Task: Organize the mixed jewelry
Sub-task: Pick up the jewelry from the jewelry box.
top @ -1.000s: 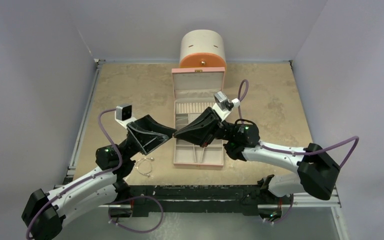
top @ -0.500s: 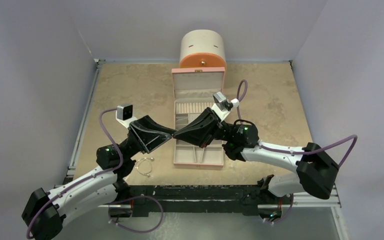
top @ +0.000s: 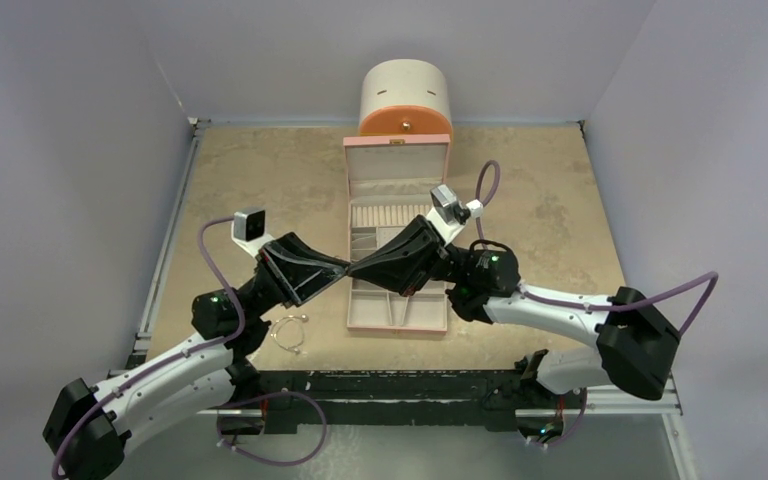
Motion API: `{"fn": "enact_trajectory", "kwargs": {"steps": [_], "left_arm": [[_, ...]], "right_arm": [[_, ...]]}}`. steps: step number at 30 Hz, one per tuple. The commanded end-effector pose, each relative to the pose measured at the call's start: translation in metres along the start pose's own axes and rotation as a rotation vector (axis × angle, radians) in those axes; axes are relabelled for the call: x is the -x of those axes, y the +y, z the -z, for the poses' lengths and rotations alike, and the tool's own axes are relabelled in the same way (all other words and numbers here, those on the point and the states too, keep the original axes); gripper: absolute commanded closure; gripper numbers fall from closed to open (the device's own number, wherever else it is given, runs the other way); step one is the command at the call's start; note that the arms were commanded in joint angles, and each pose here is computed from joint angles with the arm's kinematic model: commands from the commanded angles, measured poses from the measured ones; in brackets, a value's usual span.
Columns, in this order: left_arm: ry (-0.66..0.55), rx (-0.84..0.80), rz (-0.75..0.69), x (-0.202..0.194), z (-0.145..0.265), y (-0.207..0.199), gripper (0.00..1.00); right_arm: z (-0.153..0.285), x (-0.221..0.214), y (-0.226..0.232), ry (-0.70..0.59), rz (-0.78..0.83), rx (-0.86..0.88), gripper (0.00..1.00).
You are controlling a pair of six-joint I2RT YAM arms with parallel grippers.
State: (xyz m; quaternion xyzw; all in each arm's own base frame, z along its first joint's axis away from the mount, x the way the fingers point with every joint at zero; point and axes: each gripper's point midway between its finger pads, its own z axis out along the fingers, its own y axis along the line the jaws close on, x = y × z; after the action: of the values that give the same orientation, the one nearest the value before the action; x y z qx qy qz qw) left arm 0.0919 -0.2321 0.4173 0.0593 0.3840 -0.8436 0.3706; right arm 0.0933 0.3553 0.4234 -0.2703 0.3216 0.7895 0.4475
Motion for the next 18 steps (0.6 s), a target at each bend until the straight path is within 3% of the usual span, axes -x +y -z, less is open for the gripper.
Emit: {"fn": "enact_trajectory", "kwargs": {"steps": [1, 4, 8, 18], "left_arm": [[0.017, -0.077, -0.042, -0.0008, -0.0027, -0.0224, 0.83], [0.016, -0.077, -0.047, -0.0007, -0.0027, -0.0226, 0.91], [0.016, -0.075, -0.048, -0.0003, -0.0033, -0.0223, 0.91], [0.002, -0.052, -0.062, 0.0018, -0.003, -0.0186, 0.63]], "right_arm": [[-0.0043, 0.0309, 0.0195, -0.103, 0.114, 0.043, 1.0], [-0.0052, 0.0295, 0.018, -0.091, 0.121, 0.027, 1.0], [-0.007, 0.0262, 0.0168, -0.066, 0.129, 0.007, 1.0], [-0.0101, 0.0213, 0.0184, -0.038, 0.124, 0.01, 1.0]]}}
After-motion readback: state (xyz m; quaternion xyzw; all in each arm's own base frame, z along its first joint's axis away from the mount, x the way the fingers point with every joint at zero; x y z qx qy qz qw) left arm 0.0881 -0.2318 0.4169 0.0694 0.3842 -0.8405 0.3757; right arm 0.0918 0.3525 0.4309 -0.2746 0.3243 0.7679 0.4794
